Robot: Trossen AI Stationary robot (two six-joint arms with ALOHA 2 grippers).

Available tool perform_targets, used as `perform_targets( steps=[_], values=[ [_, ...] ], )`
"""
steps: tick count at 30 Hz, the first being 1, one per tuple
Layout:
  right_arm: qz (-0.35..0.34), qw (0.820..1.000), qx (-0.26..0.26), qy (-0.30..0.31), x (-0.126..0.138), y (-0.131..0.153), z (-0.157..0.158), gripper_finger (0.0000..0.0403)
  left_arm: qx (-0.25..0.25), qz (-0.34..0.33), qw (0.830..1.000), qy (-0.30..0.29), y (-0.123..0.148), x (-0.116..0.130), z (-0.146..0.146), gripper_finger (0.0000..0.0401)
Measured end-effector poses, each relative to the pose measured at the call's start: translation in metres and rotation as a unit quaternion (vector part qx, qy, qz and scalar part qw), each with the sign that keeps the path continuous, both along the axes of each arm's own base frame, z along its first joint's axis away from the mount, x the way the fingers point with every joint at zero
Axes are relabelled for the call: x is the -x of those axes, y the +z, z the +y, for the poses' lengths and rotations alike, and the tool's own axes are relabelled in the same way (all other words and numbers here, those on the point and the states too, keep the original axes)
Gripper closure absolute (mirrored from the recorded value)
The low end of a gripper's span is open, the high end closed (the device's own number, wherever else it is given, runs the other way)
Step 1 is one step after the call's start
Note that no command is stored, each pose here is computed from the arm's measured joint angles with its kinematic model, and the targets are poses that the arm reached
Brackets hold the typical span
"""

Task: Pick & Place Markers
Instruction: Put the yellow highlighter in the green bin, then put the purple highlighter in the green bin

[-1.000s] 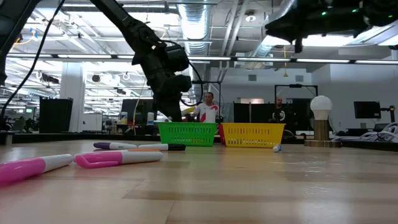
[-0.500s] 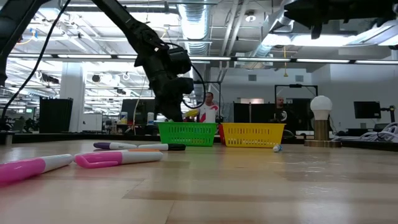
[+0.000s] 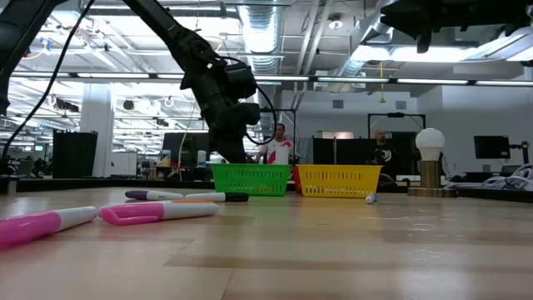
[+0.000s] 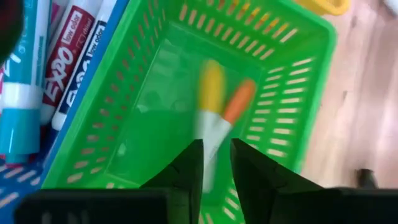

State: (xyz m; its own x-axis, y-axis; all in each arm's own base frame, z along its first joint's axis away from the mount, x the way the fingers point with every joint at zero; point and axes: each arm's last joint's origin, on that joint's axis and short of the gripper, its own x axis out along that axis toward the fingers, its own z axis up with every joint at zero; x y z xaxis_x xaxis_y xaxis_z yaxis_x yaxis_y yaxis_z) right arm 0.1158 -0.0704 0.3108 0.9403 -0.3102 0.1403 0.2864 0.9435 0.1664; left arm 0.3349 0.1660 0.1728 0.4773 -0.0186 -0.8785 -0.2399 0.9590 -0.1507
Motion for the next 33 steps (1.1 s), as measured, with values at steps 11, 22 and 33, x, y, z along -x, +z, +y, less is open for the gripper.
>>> perform_targets(
  steps=[11,22,33],
  values=[
    [0.007,1.0,-0.006,0.001,0.0,-0.002,0.0,0.0316,0.037,-0.07,0.993,0.087,0.078,0.03,-0.023,0.0231],
    [0.002,1.0,-0.022,0.003,0.0,-0.002,0.0,0.0316,0.041,-0.115,0.992,-0.011,0.106,0.076,-0.137,0.0232],
    [-0.008,0.997,-0.073,0.01,0.0,-0.003,0.0,0.0316,-0.091,-0.004,0.989,-0.119,0.041,0.083,-0.176,0.0236]
  ],
)
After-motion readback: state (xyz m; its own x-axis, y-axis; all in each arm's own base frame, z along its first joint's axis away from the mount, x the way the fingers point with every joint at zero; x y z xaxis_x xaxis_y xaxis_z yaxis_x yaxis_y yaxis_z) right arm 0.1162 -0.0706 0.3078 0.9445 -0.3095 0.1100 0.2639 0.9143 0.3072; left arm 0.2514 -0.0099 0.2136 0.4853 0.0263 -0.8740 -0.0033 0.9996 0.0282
